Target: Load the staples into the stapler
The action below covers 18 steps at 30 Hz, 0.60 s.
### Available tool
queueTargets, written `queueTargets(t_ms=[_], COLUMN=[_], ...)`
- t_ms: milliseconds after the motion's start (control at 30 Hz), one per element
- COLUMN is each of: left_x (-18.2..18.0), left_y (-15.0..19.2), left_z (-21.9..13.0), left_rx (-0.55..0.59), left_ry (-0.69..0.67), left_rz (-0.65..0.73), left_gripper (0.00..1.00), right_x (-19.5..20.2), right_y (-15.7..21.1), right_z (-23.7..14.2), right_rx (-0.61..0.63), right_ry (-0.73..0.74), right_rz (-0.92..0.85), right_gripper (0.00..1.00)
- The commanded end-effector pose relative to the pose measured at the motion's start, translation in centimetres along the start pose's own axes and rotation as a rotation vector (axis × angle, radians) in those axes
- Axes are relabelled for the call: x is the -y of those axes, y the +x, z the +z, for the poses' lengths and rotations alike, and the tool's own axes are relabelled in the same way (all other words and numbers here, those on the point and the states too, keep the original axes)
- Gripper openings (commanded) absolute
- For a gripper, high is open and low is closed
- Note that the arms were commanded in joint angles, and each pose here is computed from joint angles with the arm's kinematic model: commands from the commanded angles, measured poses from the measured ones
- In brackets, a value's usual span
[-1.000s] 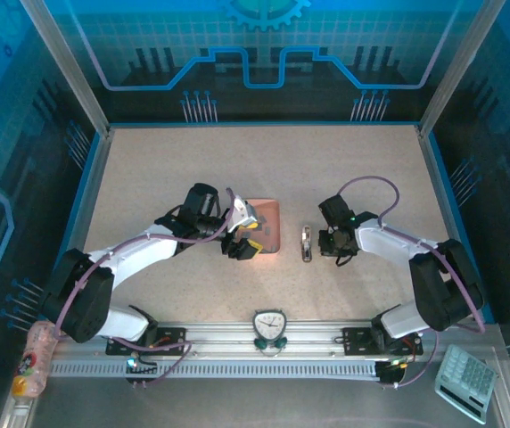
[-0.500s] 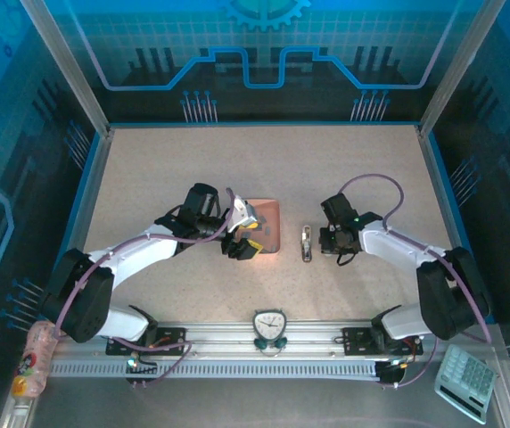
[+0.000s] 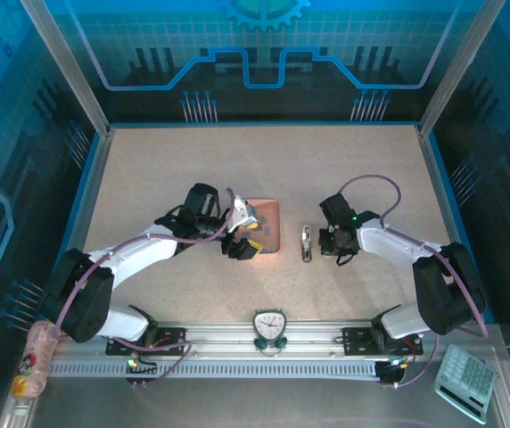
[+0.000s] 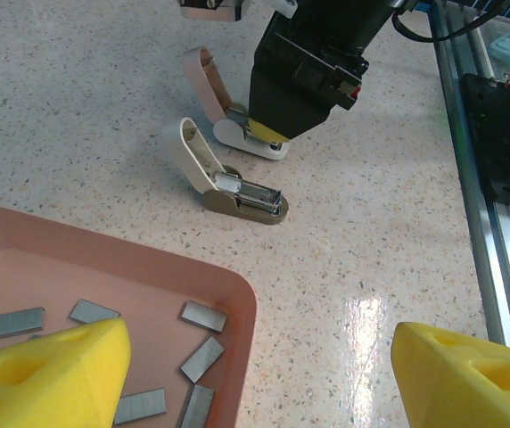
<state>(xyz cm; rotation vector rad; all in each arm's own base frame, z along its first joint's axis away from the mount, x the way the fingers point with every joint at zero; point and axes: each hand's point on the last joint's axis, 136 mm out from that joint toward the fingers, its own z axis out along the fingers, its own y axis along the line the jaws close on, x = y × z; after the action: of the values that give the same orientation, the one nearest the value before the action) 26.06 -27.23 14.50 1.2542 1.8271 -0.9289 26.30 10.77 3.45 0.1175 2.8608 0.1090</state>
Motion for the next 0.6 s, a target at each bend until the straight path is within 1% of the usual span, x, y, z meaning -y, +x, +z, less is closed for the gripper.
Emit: queueTargets(t_ms=[0, 567], left_x=[0.22, 0.24], left_y=[-0.47, -0.46], left_z=[0.22, 0.23], left_rx=[-0.008, -0.009], left_ry=[0.017, 0.017], left_rz=[0.02, 0.021], left_gripper=[0.78, 0.78], right_x=[-0.18, -0.46], right_y=[-0.36, -0.57], right_z=[-0.11, 0.06], right_rx=[-0.021, -0.031], right_ry=[-0.007, -0.012], right_rz=[0.005, 0.004], right_gripper=[0.18, 0.24])
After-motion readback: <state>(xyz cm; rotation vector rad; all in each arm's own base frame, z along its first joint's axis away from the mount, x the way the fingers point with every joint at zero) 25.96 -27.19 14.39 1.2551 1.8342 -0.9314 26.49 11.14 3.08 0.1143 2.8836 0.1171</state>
